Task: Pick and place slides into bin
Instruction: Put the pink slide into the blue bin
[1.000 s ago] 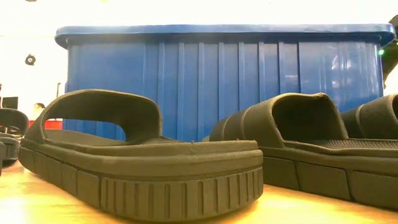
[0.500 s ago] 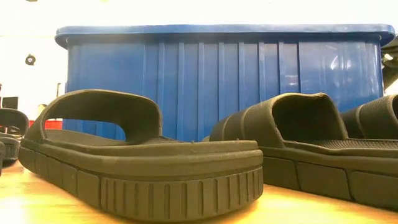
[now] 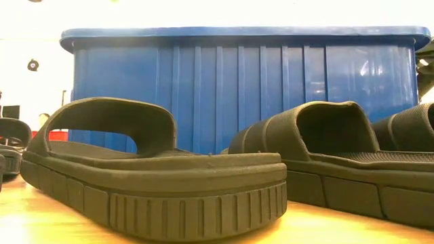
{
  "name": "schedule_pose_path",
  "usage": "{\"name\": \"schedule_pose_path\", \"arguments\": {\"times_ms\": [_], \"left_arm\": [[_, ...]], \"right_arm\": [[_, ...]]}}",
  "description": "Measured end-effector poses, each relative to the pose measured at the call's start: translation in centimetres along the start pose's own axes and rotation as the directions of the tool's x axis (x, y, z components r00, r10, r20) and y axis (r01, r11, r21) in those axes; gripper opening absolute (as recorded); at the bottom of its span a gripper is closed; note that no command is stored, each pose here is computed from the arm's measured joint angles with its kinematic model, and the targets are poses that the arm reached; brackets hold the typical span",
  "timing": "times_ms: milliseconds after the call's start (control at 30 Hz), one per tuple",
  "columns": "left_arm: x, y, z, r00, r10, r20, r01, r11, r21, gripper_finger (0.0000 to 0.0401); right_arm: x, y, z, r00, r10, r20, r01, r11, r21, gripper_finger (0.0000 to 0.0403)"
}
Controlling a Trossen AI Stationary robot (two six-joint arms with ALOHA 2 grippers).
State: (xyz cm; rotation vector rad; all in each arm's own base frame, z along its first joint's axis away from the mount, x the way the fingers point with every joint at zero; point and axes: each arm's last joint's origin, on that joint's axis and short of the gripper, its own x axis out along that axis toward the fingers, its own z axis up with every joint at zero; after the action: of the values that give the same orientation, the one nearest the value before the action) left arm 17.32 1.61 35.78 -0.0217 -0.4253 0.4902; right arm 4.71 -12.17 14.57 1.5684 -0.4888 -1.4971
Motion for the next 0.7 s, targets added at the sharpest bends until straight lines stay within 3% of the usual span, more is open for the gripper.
{"name": "schedule_pose_path", "arguments": {"times_ms": [233,433,700], "left_arm": [[0.0,0.0,0.0,1.000,0.007,-0.001,-0.007,1.000,0.001,0.0207],[0.0,0.0,0.0,1.000,0.007,-0.001,-0.007,1.000,0.001,0.0207],[0.0,0.1,0.3,1.000,0.009,0.022,-0.009,1.000,-0.011,0.0207]], "right_arm": [[0.0,0.0,0.0,1.000,0.005,-0.009,-0.005,0.999,-0.042,0.0021],[-0.5,1.6,0.1,0.998,0.057,-0.015,-0.059,0.991,-0.121,0.0013],[-2.4,5.8,0.6,0.984,0.175,-0.015,-0.174,0.958,-0.230,0.0012]]}}
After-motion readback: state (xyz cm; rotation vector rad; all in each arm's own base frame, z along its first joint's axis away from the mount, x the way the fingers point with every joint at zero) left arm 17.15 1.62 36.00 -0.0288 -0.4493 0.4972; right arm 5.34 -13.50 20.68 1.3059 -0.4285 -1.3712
